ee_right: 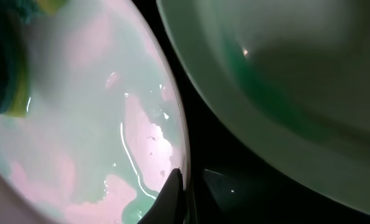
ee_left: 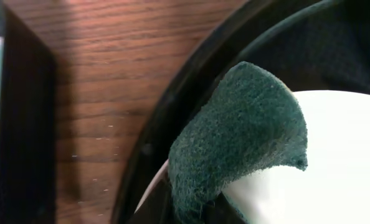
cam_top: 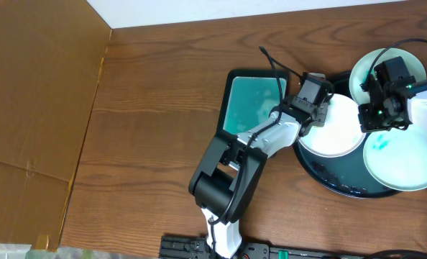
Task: Clean dirty plates on tray and stack at the side
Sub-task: 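Scrub the held plate with the sponge in the left gripper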
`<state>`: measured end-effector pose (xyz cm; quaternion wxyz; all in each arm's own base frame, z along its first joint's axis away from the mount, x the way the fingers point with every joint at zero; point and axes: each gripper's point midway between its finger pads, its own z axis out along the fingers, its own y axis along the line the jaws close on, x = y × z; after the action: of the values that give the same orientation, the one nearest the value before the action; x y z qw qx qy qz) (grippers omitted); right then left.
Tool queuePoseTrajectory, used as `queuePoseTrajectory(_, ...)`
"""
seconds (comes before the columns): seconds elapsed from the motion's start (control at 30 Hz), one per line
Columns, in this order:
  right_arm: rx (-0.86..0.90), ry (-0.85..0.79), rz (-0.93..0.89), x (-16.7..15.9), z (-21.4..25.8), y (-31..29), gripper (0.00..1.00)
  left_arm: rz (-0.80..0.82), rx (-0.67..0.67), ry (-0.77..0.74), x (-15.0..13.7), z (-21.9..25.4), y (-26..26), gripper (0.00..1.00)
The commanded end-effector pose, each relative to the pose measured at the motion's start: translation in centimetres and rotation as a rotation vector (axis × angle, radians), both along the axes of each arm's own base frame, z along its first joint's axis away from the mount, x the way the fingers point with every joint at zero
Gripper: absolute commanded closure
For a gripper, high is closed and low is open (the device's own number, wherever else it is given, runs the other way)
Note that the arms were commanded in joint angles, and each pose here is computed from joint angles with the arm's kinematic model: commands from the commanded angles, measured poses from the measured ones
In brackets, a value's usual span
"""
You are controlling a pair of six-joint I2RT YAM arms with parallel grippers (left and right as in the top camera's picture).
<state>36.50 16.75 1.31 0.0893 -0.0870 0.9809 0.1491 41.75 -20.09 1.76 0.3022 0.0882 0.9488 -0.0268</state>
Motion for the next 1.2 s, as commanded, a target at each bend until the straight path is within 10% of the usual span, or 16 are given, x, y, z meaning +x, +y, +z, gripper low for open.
queuePoseTrajectory(0.0,-0.022,0.02,-0.003,-0.4,-0.3,-0.4,0.98,0.109,0.074,-0.062,1.2,2.0,4.0,0.93)
queuePoseTrajectory(0.33,-0.02,0.015,-0.002,-0.3,-0.3,-0.4,0.98,-0.259,-0.459,0.29,-6.4,3.7,-5.9,0.93)
queuePoseTrajectory(0.8,-0.02,0.016,-0.002,-0.3,-0.3,-0.4,0.98,-0.05,-0.117,0.302,-6.6,-2.9,0.8,0.93)
queuePoseTrajectory(1.17,-0.022,0.007,0.022,-0.3,-0.2,-0.1,0.99,0.052,-0.048,0.041,-3.4,4.6,3.3,0.93)
